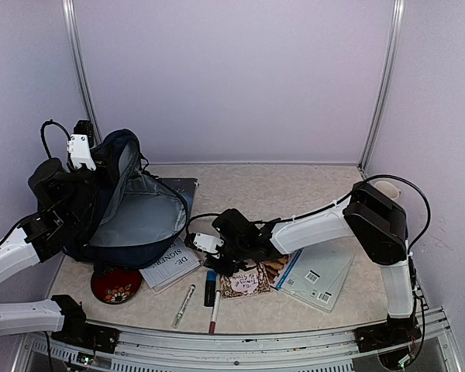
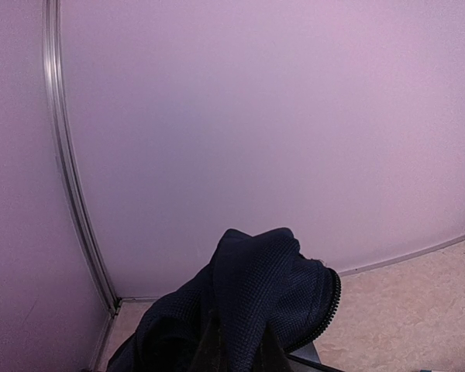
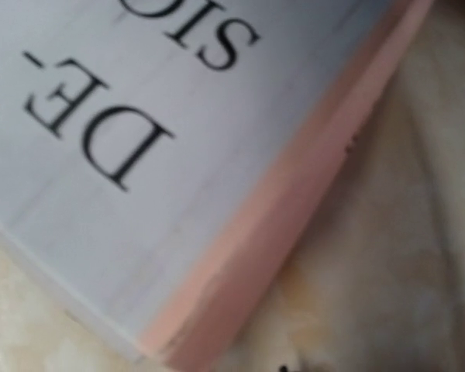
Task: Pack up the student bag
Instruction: Move the book to the book.
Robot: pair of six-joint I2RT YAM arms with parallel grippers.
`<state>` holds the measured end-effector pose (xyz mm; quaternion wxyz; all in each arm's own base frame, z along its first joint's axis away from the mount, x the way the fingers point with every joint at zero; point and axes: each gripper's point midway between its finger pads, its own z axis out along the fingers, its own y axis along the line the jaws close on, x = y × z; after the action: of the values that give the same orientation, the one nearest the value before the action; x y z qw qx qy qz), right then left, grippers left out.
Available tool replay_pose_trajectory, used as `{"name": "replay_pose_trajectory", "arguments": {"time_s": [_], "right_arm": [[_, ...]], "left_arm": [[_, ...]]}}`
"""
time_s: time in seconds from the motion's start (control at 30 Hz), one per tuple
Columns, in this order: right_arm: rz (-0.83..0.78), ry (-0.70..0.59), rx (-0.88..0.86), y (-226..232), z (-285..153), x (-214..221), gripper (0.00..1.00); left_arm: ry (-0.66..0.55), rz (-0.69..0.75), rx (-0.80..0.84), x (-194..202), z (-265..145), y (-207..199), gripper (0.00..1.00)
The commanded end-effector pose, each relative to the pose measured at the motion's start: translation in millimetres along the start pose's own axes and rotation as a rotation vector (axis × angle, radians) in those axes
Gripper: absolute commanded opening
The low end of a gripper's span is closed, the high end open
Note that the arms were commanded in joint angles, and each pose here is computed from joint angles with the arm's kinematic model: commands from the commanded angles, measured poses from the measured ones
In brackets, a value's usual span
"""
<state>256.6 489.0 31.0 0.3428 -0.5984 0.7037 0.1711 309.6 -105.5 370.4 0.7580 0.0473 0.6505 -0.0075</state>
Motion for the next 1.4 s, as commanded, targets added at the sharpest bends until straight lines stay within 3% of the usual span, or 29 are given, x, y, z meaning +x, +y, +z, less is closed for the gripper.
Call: {"name": "replay_pose_trajectory", "arguments": {"time_s": [0.0,0.27,0.6,0.8,1.0,1.07,1.17,1.37], "right_arm": [[-0.013,-0.015,0.014,-1.7,-0.3,-10.8,0.27],[0.004,-0.066,-0.067,12.3,-1.9,-20.2,0.33],[0.002,-0.077,0.023,-6.0,0.8,-30.0,0.18],[0.036,-0.118,-0.011,-0.9,5.5,-36.9,0.26],[0.084,-0.181,-0.033,-0.3,15.1,-51.9,0.26],[0.086,-0.202,-0.025,-1.5,14.8,-55.0,0.21],[0.095,-0.208,0.010,-8.2,12.2,-55.4,0.02],[0.140,-0.235,0.074,-25.5,-9.0,-54.4,0.00]], "left_arm": [[-0.029,-0.007,-0.042,-9.6,-0.9,10.9,0.00],[-0.027,-0.006,-0.039,-8.9,-0.6,10.0,0.00],[-0.023,-0.006,-0.034,-7.3,-0.2,8.9,0.00],[-0.020,-0.013,-0.024,-6.2,0.1,6.9,0.00],[-0.005,-0.011,-0.014,4.6,6.3,1.0,0.00],[0.006,-0.008,-0.015,8.6,8.1,-0.2,0.00],[0.004,-0.015,-0.008,8.6,7.2,-1.0,0.00],[-0.018,-0.023,0.005,4.6,4.2,-1.5,0.00]]}}
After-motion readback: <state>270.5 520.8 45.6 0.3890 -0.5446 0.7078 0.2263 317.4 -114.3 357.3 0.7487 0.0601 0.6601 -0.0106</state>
